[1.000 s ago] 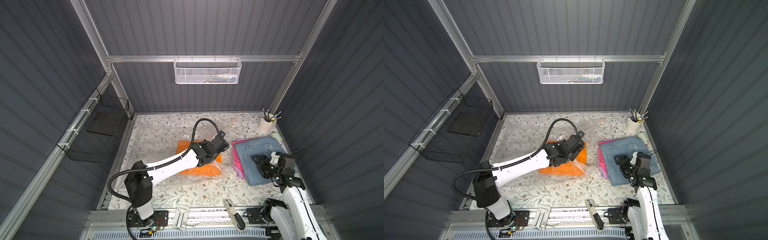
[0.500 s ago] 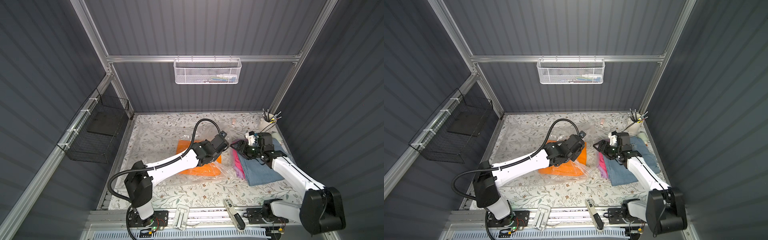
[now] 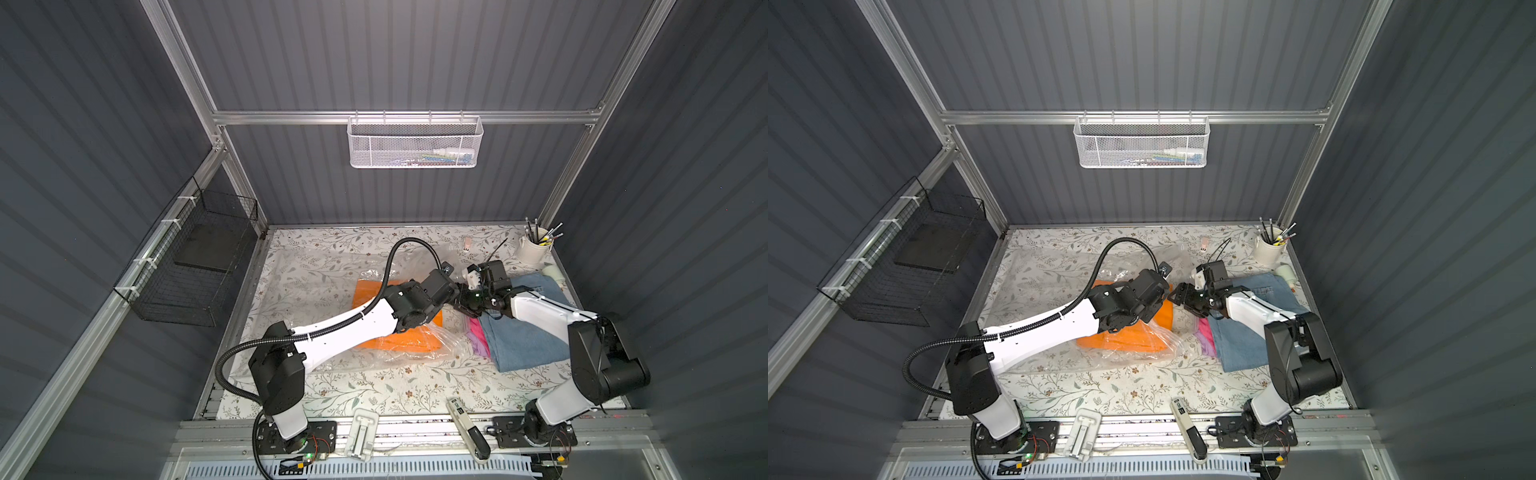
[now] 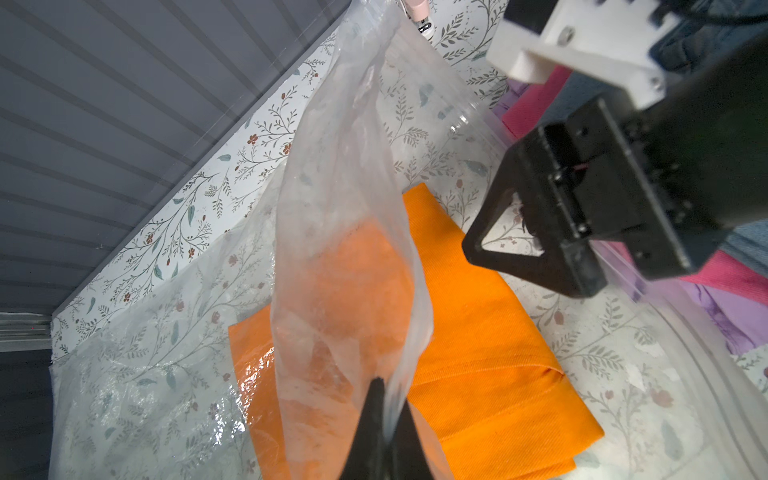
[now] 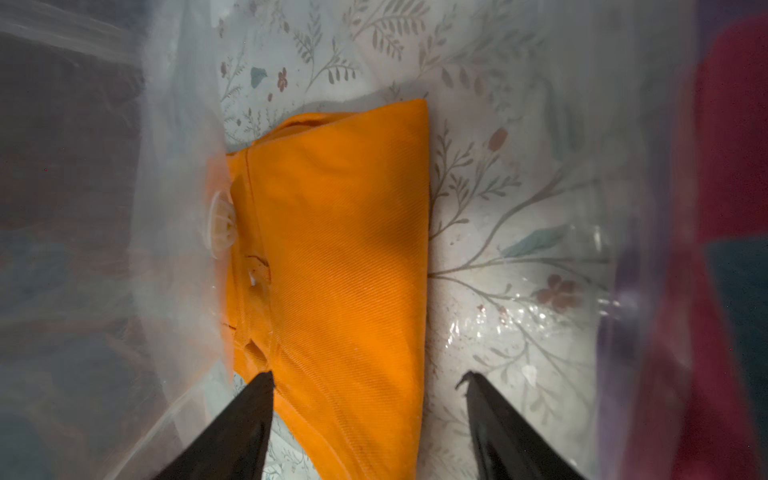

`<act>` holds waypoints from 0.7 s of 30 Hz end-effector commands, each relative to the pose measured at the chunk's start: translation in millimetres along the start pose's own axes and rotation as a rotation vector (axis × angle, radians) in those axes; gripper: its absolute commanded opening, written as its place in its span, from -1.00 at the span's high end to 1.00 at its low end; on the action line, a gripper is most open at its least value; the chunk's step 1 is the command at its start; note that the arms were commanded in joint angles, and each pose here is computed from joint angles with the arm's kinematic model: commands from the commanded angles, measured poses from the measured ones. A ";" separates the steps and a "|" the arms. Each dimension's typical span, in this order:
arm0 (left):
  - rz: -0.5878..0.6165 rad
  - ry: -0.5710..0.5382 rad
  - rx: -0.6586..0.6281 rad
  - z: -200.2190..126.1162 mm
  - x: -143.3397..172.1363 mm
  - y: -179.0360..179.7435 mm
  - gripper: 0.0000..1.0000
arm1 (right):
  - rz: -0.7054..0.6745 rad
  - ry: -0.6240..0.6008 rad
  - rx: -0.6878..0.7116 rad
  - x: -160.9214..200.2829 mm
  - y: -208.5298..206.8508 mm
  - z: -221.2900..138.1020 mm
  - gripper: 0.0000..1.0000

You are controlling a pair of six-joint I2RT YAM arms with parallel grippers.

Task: Take the trousers out of the vacuum bag
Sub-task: Take out the trousers from the vacuum bag.

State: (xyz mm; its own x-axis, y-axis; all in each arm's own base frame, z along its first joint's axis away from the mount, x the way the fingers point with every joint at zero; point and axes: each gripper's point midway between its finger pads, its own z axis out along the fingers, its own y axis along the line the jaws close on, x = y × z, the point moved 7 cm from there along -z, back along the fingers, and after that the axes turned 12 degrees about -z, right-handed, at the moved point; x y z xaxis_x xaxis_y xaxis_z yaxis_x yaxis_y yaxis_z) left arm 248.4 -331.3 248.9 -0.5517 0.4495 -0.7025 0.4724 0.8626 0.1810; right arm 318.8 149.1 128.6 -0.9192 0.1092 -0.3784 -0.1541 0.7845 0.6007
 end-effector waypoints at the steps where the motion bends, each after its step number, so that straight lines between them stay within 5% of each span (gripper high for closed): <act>1: -0.006 -0.011 -0.005 -10.3 -4.0 8.4 1.00 | -0.022 0.002 -0.005 -2.6 3.8 11.9 -0.47; 21: -0.017 -0.013 -0.015 -14.7 -1.8 12.6 1.00 | -0.003 0.114 -0.041 21.9 7.3 63.5 -0.31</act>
State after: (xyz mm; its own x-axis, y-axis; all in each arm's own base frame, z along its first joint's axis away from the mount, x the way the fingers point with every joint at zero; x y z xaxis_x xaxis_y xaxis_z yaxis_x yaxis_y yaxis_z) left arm 247.1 -328.9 253.9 -0.5482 0.4425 -0.7097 0.4703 0.8648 0.1759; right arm 320.2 189.0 86.1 -0.9466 0.0342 -0.3206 -0.1786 0.7720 0.6100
